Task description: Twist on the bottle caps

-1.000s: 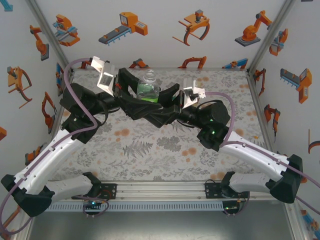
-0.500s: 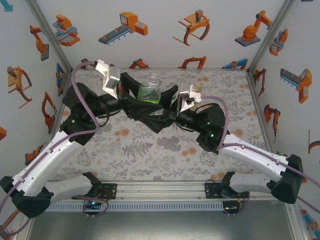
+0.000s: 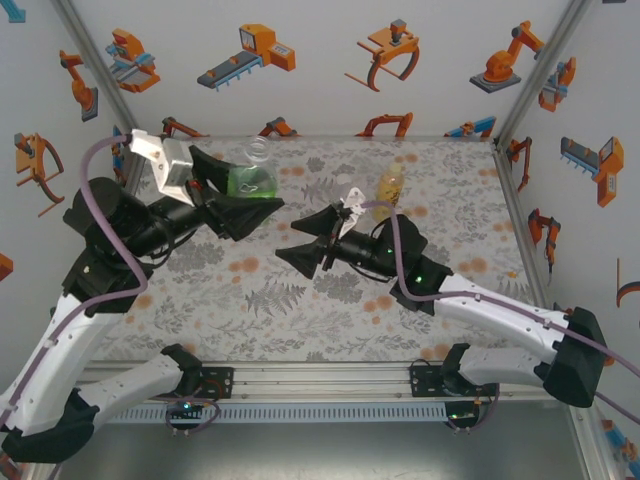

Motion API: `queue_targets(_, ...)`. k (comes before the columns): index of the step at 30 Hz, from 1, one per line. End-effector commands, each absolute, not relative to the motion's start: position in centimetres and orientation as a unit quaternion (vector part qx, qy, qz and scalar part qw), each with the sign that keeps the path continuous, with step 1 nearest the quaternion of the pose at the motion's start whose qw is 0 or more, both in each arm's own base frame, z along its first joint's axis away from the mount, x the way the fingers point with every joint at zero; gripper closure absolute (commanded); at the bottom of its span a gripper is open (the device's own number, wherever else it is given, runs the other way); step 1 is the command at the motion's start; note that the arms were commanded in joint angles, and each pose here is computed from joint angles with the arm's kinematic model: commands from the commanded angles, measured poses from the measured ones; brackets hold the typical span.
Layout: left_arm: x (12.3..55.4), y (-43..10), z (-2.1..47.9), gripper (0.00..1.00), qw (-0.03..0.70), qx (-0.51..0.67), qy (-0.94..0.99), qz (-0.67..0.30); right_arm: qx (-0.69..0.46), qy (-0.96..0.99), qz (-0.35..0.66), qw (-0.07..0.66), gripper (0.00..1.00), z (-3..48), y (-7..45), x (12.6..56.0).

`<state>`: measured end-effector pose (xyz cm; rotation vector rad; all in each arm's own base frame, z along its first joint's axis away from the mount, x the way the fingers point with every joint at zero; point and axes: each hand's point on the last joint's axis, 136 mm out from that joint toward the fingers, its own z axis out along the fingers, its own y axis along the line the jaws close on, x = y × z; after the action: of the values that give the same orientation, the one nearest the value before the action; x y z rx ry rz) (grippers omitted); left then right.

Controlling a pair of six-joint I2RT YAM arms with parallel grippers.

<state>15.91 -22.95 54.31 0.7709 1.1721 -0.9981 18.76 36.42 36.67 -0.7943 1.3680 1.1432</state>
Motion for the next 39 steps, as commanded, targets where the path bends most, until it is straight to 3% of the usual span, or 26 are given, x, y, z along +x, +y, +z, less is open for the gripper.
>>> queue_targets(1,16.2,-21.5,54.3,0.80,0.655,0.322,0.538,-0.422,-0.330,0.664,0.416,0.526,0.37,31.7,37.2,20.6)
queue_targets(7,15.9,-20.6,53.4,1.00,0.650,0.314,0.555,-0.414,-0.268,0.789,0.337,0.439,0.41,24.8,38.4,23.4)
queue_targets(22,16.0,-17.5,50.5,1.00,0.653,0.265,0.611,-0.362,-0.230,0.918,0.179,0.270,0.52,13.7,42.2,24.9)
queue_targets(39,14.6,-16.6,49.1,1.00,0.651,0.271,0.611,-0.359,-0.251,0.943,0.113,0.190,0.49,5.5,45.0,25.2)
